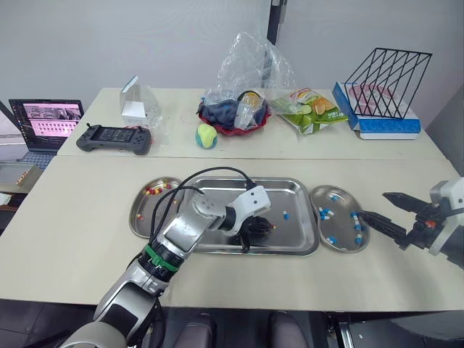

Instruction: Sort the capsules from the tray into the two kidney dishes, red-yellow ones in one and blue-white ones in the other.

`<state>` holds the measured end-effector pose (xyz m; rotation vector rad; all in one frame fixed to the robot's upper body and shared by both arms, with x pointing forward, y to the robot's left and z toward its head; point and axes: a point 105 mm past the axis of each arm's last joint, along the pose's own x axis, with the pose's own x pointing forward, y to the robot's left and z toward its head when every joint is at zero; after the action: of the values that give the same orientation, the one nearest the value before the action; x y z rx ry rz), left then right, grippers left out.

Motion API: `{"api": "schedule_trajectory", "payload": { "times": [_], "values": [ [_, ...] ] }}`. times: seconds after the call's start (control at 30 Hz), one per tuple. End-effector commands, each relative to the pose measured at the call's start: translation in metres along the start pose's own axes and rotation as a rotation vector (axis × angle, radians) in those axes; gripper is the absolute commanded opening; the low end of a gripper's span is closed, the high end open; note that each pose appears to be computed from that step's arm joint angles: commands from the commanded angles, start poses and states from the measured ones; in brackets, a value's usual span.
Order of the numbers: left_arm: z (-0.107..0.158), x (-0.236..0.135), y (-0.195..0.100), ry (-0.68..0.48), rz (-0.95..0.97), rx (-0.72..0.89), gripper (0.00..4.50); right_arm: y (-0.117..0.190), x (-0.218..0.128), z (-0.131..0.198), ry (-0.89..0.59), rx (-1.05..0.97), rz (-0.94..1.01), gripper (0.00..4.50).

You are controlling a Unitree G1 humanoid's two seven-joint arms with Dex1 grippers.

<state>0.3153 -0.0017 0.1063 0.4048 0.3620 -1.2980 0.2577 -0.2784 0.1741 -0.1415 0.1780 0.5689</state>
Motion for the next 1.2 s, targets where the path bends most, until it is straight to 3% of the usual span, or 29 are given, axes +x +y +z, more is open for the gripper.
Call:
{"api": "schedule_trajectory", "payload": {
  "times": [0.03, 0.33, 0.5, 0.7, 0.97, 1.2],
  "values": [
    [0.031, -0.038, 0.028, -0.089, 0.126, 0.034, 0.04, 0.001, 0.002, 0.01, -0.032, -0.032, 0.021, 4.5],
    [0.002, -0.122, 0.062, -0.081, 0.301, -0.052, 0.04, 0.002, 0.011, 0.014, -0.034, -0.03, 0.095, 4.5],
    [-0.036, -0.175, 0.074, -0.029, 0.418, -0.14, 0.04, 0.0, 0.018, 0.017, -0.035, -0.037, 0.126, 4.5],
    [-0.066, -0.201, 0.078, 0.078, 0.5, -0.157, 0.04, -0.001, 0.026, 0.02, -0.036, -0.047, 0.152, 4.5],
    [-0.077, -0.214, 0.076, 0.104, 0.542, -0.198, 0.04, -0.001, 0.027, 0.022, -0.037, -0.055, 0.168, 4.5],
    [-0.073, -0.236, 0.084, 0.063, 0.636, -0.192, 2.31, -0.004, 0.028, 0.023, -0.033, -0.06, 0.177, 4.5]
  ]
}}
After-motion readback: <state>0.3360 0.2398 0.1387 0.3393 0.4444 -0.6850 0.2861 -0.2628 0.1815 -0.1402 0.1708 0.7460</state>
